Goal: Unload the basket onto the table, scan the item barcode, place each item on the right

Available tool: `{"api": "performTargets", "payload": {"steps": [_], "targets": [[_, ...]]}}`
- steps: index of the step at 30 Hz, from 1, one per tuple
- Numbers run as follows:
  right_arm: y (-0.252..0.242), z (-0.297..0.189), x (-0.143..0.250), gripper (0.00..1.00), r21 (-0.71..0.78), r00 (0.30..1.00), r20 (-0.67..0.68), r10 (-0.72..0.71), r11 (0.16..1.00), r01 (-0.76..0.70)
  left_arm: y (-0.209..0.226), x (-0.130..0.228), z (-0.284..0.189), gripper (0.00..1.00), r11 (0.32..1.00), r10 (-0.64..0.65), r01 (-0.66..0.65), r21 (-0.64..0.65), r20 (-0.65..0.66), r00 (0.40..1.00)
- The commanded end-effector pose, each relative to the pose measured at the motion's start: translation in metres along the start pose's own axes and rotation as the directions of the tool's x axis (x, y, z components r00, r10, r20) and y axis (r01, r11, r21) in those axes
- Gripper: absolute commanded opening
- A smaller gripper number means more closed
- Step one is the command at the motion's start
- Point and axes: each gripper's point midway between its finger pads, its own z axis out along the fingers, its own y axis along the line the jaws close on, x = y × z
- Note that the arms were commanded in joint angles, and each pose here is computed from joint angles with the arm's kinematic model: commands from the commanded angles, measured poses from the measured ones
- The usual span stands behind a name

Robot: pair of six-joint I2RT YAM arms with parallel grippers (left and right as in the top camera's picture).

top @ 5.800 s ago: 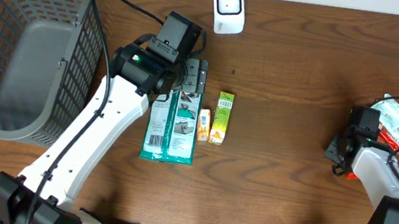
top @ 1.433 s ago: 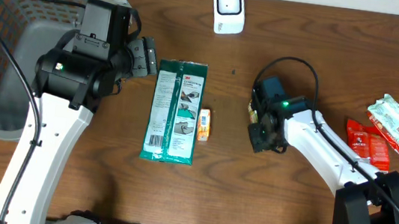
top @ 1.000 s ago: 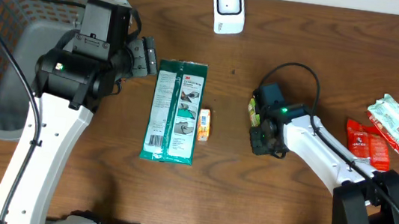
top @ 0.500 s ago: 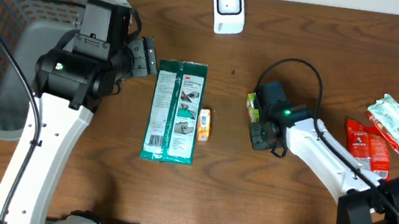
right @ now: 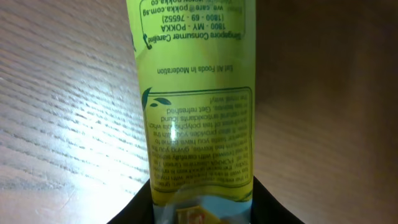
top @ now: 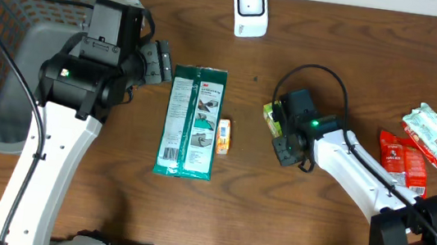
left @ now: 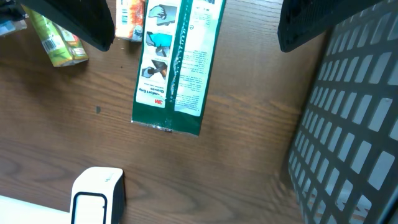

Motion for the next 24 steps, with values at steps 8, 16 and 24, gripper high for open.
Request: {"api": "performTargets", "payload": {"steps": [8, 16, 24], "targets": [[-0.005, -0.008, -0.023, 0.26, 0.031, 0.984, 0.107, -0.140, 0.990, 0.137, 0.002, -0.002, 0.000, 0.84, 1.000, -0.005, 0.005, -0.007, 0.003, 1.000], [-0.004, 0.004, -0.013, 0.35, 0.030, 0.985, 0.099, -0.140, 0.990, 0.138, 0.002, -0.002, 0.000, 0.85, 1.000, -0.005, 0.005, -0.007, 0.003, 1.000], [-0.007, 0.011, -0.007, 0.44, 0.033, 0.988, 0.108, -0.113, 0.993, 0.110, 0.002, -0.002, 0.000, 0.84, 1.000, -0.005, 0.005, -0.007, 0.003, 1.000]]}}
